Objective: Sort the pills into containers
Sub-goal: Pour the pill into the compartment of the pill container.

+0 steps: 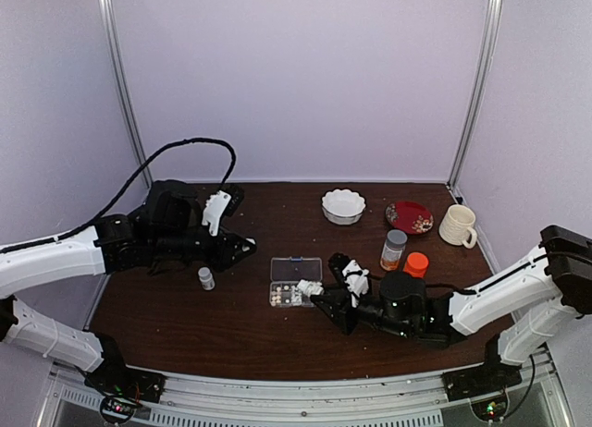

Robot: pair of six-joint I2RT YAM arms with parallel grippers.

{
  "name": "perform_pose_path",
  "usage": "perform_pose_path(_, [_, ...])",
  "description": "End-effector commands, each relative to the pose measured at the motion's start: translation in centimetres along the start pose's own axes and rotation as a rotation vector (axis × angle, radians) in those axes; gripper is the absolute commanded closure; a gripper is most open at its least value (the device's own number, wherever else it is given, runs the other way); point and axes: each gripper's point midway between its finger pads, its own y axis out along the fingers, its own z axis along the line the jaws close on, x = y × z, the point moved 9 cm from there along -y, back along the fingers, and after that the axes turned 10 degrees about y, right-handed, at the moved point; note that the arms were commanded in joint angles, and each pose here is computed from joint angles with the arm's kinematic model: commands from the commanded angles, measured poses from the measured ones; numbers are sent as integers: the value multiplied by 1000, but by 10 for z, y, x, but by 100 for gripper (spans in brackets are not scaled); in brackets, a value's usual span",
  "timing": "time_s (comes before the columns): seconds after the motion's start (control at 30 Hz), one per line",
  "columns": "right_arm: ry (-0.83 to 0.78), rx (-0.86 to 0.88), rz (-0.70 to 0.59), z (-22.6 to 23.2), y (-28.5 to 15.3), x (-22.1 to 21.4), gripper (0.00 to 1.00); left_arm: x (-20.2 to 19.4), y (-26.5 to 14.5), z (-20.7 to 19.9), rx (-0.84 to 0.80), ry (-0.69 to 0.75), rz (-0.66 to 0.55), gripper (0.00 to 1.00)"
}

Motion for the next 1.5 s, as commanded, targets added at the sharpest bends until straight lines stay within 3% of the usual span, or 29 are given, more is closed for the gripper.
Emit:
perform_pose_path(0.0, [34,-32,-7,-6,2,-5,100,8,1,0,-17,14,-69,100])
perform_pose_path(0.47, [35,-99,71,-20,6,-25,100,0,23,1,-23,17,-21,100])
perform_pose_path(1.47, [72,-171,219,-39,37,-37,100,-6,21,4,10,49,2,100])
